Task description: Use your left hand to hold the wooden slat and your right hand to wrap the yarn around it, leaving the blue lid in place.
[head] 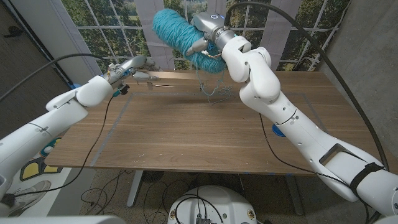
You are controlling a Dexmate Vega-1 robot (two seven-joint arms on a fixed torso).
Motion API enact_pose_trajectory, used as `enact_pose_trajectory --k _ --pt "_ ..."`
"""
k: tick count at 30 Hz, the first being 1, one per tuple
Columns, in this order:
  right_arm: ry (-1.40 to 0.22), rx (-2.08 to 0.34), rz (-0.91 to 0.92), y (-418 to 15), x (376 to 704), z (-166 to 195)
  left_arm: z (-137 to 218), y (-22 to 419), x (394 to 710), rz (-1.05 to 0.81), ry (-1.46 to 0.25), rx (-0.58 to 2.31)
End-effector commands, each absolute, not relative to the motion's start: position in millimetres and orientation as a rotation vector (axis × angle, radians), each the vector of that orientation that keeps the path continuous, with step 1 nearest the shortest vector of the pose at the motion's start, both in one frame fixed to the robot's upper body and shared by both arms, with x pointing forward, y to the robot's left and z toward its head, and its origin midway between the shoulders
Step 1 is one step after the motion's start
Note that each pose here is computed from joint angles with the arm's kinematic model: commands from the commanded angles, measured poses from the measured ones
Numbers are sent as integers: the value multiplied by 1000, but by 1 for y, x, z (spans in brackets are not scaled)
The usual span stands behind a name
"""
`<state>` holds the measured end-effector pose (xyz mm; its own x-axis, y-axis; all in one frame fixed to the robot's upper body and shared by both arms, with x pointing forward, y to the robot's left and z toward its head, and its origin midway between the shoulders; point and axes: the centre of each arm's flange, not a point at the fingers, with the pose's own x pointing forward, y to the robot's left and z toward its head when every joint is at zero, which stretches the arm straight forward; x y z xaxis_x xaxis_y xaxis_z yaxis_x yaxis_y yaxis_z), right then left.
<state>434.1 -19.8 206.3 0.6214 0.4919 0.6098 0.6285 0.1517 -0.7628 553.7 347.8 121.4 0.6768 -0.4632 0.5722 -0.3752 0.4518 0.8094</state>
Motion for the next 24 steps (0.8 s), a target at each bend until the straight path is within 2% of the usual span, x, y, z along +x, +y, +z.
enact_pose_trajectory --k 1,14,24 --pt "-910 -1310 248 -21 435 212 130 338 558 -68 -885 1150" --pt "-875 -1233 462 -25 435 204 147 336 559 -67 -895 1119" --pt "-803 -1332 546 -19 424 185 161 331 563 -86 -914 1051"
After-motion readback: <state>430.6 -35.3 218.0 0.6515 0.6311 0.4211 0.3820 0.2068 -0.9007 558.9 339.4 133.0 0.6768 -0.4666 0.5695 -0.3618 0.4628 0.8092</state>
